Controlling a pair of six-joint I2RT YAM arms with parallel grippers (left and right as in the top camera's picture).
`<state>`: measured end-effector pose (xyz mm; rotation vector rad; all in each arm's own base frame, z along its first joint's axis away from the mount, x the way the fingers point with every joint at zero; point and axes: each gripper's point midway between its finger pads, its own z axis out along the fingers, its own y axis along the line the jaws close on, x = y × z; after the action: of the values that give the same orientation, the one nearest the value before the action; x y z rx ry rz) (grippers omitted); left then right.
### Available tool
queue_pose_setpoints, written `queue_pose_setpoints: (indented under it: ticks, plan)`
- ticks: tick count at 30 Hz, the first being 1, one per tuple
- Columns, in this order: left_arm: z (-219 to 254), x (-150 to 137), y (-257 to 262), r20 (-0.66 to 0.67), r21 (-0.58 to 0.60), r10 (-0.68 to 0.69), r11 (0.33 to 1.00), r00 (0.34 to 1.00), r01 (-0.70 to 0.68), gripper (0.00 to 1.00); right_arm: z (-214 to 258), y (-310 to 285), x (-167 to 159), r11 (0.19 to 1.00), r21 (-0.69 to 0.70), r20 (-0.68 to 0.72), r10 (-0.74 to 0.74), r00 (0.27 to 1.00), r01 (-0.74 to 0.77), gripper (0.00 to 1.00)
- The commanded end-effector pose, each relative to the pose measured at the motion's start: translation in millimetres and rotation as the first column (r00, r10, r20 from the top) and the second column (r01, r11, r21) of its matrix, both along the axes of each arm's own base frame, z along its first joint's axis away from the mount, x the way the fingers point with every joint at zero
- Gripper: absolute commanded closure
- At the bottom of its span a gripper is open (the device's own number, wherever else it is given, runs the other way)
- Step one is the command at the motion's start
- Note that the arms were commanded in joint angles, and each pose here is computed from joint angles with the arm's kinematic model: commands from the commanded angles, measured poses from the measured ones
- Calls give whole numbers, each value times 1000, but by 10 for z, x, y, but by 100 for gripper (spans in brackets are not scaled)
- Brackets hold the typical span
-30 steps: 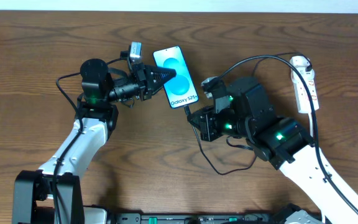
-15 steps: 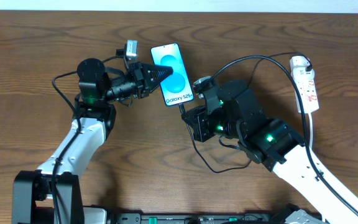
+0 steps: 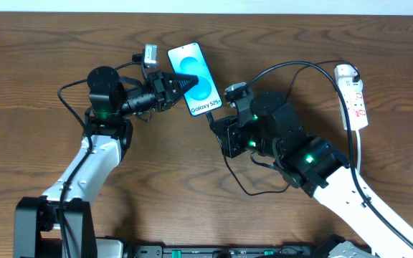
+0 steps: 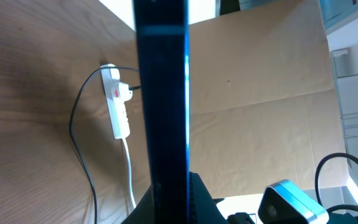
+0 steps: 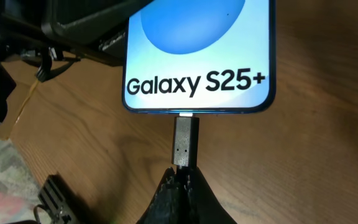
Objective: Plug charger to phone and switch on socket
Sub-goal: 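Push the plug up into the phone's port with the right gripper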
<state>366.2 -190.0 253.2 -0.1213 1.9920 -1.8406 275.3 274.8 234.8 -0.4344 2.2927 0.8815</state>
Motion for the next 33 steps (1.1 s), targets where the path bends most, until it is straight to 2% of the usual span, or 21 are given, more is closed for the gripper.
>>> queue_pose_setpoints:
  ticks: [1,4,11,16,18,22,28,32,33]
  plan:
    - [65,-387,-238,50,2,-224,975,973,224,93,255,-25,243,998,26,119,-67,991,65,99]
    - [65,-417,-257,104,23,-241,970,965,240,93,186,-54,211,998,3,96,-64,993,64,92]
    - [60,-316,-239,271,92,-193,980,943,174,93,131,-259,-38,995,-99,86,-7,996,16,66]
    - [55,-221,-218,329,119,-147,986,933,113,93,533,-487,-330,992,-119,241,70,968,-42,39]
    - [60,-185,-209,341,123,-128,988,931,91,93,803,-649,-484,994,-104,340,67,938,-33,22]
    - [77,-186,-210,373,130,-131,988,918,88,93,974,-861,-590,995,-91,398,11,917,28,9]
    - [103,-184,-209,377,124,-128,988,917,86,93,536,-776,-583,985,-171,265,44,963,3,1]
    - [101,-162,-203,244,72,-101,994,964,86,93,182,-654,-456,973,-229,162,43,986,-4,2]
    - [100,-147,-199,195,53,-89,995,977,80,93,109,-619,-420,971,-239,141,41,989,-6,5]
